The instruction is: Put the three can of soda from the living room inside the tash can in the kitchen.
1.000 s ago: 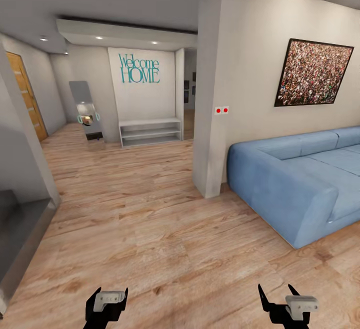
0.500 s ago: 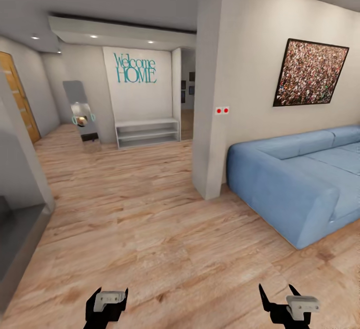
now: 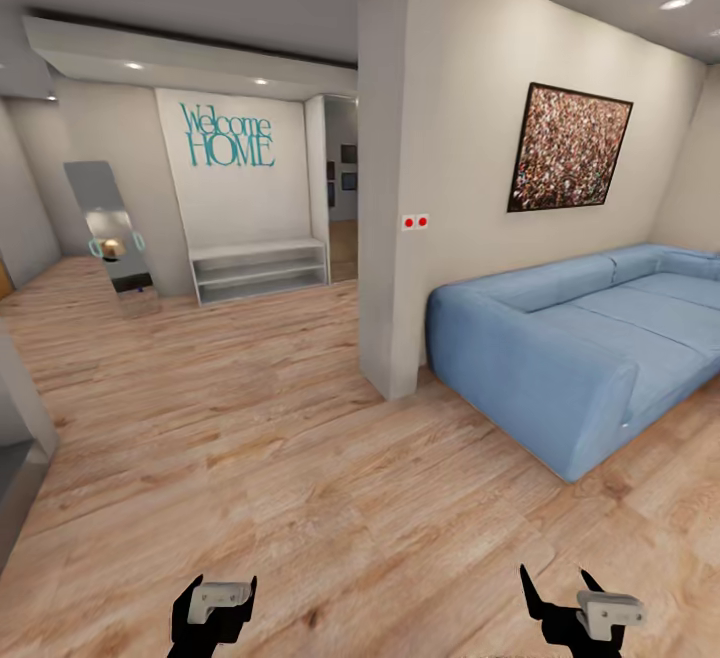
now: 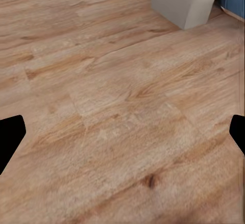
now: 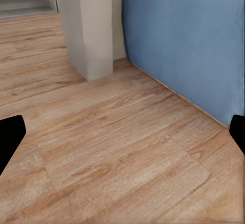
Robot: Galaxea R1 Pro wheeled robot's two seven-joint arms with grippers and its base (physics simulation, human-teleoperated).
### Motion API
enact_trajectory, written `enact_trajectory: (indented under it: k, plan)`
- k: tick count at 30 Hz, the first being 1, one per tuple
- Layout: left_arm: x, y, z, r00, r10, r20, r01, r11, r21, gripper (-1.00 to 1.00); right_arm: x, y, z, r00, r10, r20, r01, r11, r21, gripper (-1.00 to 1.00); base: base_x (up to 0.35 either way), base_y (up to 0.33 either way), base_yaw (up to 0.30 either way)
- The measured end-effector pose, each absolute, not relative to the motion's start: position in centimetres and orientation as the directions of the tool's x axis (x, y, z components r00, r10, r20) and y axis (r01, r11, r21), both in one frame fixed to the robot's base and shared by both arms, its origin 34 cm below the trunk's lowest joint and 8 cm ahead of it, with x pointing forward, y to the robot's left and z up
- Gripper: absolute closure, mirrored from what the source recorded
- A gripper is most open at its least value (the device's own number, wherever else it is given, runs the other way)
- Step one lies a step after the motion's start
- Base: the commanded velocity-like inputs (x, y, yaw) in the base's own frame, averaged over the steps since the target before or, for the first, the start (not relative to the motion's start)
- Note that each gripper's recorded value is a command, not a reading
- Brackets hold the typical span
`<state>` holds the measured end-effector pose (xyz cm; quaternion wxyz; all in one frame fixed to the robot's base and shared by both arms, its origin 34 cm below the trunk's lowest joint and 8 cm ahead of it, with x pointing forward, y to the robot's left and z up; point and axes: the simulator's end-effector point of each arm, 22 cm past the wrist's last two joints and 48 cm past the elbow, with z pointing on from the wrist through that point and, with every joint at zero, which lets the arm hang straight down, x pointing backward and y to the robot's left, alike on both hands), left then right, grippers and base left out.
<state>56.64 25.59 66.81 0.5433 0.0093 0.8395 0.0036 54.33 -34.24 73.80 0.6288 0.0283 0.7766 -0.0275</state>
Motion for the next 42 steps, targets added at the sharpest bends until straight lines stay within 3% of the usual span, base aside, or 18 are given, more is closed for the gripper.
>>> enact_trajectory:
  k: [20, 42]
  plan:
    - [55.8, 25.5, 65.5, -0.44, 0.022, -0.898, 0.016, 1.0, 0.016, -1.0, 54.3, -34.4, 73.9, -0.204, 0.022, -0.979, 0.091, 0.996, 0.003, -1.0, 0.117, 0.239, -0.182]
    - [55.7, 25.4, 65.4, -0.445, 0.025, -0.895, 0.02, 1.0, 0.019, -1.0, 54.3, -34.4, 73.9, -0.204, 0.021, -0.979, 0.09, 0.996, 0.002, -1.0, 0.289, 0.099, -0.252]
